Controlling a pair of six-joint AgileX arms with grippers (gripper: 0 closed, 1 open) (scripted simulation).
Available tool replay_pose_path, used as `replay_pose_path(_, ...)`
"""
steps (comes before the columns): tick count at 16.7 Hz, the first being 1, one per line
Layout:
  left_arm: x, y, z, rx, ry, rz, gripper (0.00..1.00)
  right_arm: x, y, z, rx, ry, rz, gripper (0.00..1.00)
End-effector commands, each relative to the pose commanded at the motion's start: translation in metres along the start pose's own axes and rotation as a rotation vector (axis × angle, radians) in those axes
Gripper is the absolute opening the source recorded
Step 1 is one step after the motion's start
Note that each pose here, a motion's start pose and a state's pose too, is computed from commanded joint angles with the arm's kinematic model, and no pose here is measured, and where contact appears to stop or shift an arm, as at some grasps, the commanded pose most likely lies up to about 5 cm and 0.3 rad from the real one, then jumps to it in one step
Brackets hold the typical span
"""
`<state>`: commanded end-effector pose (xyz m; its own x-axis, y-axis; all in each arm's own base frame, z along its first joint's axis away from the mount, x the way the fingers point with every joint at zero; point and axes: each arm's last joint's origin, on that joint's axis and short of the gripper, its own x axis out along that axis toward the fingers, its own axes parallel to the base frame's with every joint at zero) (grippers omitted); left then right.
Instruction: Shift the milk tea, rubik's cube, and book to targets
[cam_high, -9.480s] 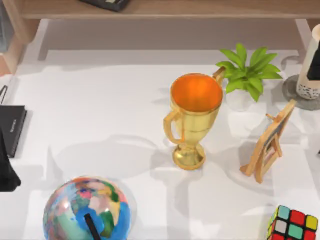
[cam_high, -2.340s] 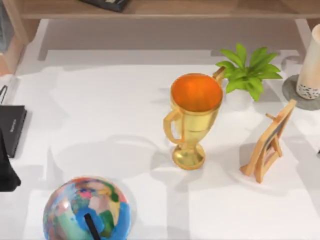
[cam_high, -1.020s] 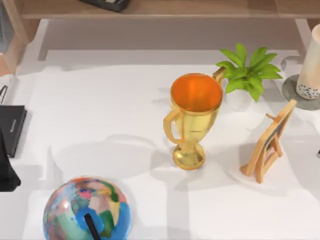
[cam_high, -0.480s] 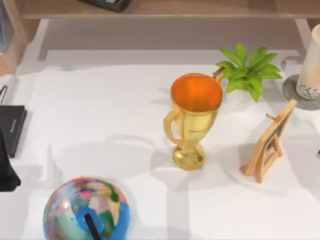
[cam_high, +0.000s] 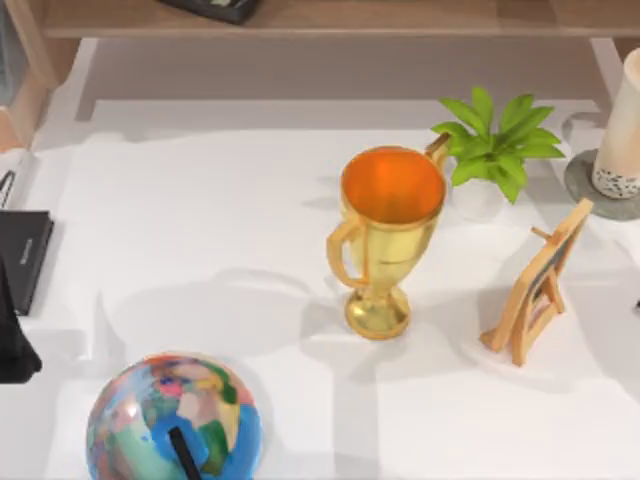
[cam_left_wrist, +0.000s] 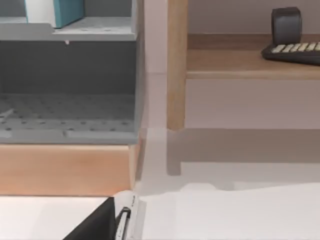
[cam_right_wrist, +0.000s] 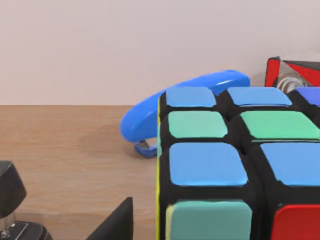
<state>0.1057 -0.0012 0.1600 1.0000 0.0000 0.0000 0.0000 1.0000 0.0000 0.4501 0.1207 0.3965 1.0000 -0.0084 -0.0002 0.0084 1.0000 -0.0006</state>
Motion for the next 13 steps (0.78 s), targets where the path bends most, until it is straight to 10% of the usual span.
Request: replay_pose_path(13, 0.0, 0.0, 0.0, 0.0, 0.0, 0.0, 1.0, -0.013, 0.001, 0.001, 0.0, 0.0, 0.003, 1.0)
